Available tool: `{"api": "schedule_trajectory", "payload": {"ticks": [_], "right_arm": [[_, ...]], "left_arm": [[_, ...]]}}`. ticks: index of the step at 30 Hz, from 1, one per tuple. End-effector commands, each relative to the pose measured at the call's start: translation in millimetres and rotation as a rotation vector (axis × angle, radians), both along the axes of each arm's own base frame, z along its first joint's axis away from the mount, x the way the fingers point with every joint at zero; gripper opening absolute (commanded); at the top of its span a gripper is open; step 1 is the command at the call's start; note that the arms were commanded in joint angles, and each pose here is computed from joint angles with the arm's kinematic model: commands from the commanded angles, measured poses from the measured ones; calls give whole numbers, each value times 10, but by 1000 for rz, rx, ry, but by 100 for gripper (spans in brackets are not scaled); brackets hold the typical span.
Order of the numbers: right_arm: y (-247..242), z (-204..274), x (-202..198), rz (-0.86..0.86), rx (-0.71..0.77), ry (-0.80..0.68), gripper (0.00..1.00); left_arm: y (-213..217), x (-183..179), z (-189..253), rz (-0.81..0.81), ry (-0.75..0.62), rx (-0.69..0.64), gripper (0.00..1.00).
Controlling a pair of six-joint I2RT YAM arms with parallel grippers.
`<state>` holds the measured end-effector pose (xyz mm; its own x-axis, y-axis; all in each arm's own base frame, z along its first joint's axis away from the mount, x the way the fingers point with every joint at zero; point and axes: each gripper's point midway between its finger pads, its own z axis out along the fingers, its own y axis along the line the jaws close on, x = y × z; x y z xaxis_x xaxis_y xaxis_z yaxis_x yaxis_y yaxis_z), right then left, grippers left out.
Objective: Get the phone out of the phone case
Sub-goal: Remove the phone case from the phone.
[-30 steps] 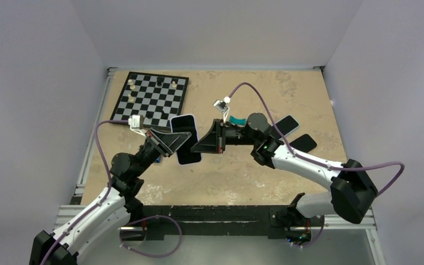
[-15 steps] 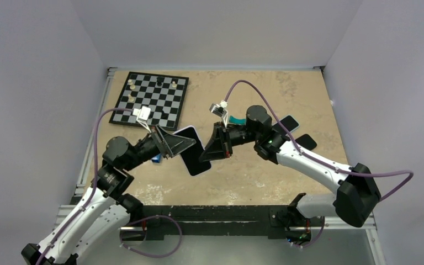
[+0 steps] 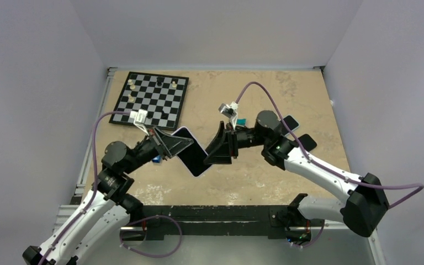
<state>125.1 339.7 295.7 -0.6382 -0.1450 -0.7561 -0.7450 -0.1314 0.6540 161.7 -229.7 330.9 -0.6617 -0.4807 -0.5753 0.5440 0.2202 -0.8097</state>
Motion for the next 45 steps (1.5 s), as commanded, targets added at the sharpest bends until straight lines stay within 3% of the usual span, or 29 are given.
{"api": "schedule_trajectory", "payload": {"ticks": [1,7,17,28,31,32,40,45], "right_arm": [[-41,276,112,-206,207,49,64],[35,325,80,-235,276,116,68],[83,257,201,-283,295,146,53],[185,278,214,-245,324,146,28],[206,289,215,-244,332,119,12],[216,281,228,-248,334,86,0],[333,217,157,-376,397,-487,0],[418,284,156,-335,412,-668,0]], "left_arm": [[261,210,385,192,-44,-277,0],[356,363,516,257,-80,-420,0],[454,432,589,296,-109,-529,0],[497,431,645,311,-124,-552,0],[482,435,626,301,-98,-556,0],[471,437,610,292,-73,-559,0],[395,383,334,184,313,-648,0],[409,291,262,163,423,-650,0]]}}
